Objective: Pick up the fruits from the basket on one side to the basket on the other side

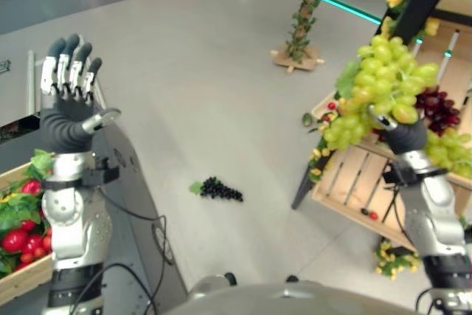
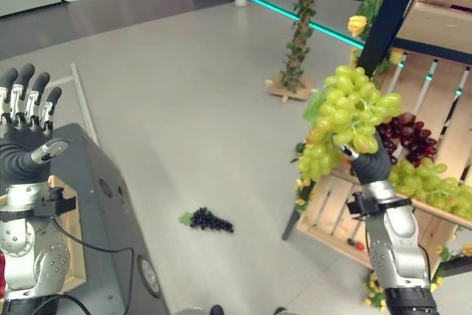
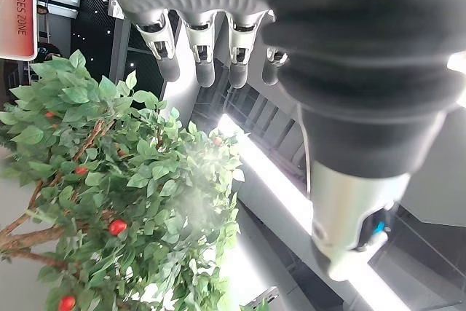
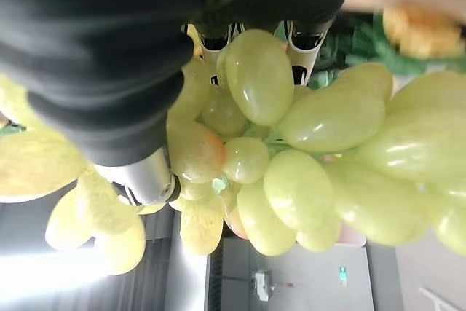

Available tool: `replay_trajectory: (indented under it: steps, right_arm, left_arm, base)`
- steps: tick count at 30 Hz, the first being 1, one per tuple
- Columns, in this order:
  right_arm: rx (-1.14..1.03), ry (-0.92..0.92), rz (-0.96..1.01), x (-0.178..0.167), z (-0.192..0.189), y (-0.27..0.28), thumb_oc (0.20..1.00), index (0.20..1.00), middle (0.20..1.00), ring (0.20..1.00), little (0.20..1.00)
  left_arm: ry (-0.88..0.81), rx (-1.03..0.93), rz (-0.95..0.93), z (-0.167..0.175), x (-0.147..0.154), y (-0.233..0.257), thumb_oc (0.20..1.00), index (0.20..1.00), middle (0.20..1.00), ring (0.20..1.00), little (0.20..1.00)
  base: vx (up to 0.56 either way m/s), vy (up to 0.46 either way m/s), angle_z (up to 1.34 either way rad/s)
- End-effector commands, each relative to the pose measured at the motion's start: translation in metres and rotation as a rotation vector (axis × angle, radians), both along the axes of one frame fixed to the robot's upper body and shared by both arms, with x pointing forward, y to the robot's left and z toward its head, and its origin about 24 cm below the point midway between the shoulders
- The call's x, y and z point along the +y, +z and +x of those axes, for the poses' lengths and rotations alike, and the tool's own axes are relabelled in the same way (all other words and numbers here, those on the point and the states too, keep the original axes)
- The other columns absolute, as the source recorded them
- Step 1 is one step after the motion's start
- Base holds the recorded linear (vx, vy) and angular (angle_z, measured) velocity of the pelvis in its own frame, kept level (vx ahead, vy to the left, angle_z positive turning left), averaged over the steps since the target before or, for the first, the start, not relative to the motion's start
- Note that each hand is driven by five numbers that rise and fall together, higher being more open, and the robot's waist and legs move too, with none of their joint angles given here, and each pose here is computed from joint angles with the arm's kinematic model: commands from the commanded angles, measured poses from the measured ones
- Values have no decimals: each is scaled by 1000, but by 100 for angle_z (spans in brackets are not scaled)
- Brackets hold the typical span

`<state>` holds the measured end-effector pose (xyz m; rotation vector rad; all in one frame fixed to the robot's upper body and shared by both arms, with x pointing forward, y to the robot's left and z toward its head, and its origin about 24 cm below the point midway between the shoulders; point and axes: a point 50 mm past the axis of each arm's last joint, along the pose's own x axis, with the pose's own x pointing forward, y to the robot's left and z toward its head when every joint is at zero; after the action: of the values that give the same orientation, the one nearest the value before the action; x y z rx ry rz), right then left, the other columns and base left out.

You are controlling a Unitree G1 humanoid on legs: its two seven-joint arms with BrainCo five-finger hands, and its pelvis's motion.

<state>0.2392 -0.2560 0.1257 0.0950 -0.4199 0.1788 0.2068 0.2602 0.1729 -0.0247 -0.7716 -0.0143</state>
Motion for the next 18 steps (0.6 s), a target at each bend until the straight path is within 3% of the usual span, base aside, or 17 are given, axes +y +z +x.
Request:
replay_trajectory:
  steps: [1, 10, 18]
  right_arm:
    - [-198, -62, -28, -15, -8, 41, 200, 200, 200, 200, 200]
    - [-196, -159, -4, -32, -21, 37, 200, 200, 200, 200, 200]
    - [-257, -112, 64, -21, -14, 47, 200, 200, 200, 200, 200]
  left_arm:
    - [-20, -54, 50, -7, -2, 12, 1000, 1000, 1000, 1000, 1000]
    - [-55, -3, -1, 4, -9, 2, 1000, 1000, 1000, 1000, 1000]
    - [-25, -2, -35, 4, -6, 0, 1000, 1000, 1000, 1000, 1000]
  base:
    - [-31, -180, -23]
    - [-60, -154, -18]
    - [-45, -111, -21]
